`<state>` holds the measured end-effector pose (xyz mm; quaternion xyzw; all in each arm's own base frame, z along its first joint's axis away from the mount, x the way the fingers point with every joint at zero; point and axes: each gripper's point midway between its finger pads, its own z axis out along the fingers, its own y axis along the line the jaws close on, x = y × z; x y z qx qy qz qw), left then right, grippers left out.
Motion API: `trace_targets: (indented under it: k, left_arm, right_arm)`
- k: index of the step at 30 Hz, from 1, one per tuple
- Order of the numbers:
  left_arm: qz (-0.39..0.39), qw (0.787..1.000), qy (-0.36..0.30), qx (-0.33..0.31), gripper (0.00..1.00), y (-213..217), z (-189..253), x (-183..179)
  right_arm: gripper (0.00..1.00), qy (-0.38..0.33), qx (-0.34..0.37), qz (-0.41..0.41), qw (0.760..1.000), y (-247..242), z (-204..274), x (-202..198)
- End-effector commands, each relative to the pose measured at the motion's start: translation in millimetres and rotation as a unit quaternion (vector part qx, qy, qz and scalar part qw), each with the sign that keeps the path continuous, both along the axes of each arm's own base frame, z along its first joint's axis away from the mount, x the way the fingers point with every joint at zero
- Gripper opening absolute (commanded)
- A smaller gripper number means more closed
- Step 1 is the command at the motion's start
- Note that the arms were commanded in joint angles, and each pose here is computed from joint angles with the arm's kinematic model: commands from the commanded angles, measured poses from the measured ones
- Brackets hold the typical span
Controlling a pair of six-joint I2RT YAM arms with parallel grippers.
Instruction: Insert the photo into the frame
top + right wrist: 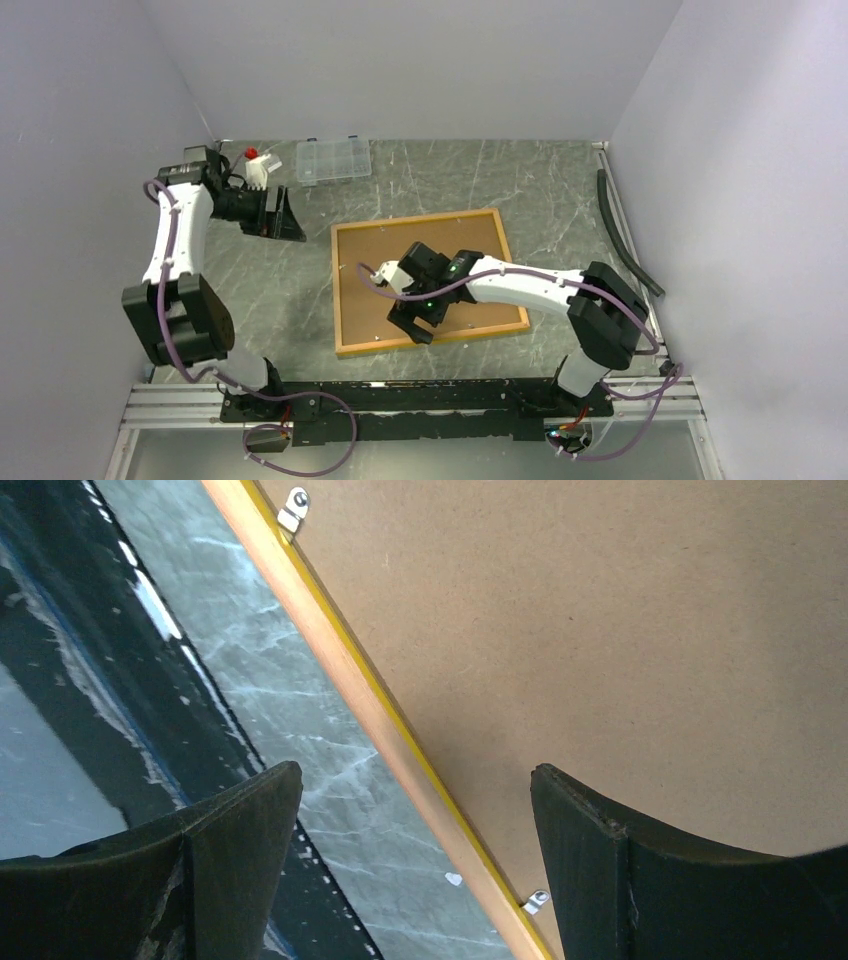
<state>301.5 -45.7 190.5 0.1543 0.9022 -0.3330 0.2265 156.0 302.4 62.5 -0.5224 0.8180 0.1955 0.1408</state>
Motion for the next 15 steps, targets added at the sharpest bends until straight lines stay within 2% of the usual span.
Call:
trace_targets:
  k: [1,7,15]
  left_arm:
    - [0.031,0.996,-0.052,0.068,0.95,17,29,-10]
    - [0.099,0.980,-0.088,0.146,0.95,47,43,-8]
    - [0.106,0.983,-0.091,0.115,0.95,42,55,-9]
  right_arm:
    - [0.85,-0.053,-0.025,0.024,0.998,3,-10,0]
    - [0.77,-0.091,-0.042,0.015,0.995,8,-20,1]
    - [0.56,-0.123,-0.097,0.005,0.988,3,-47,-3]
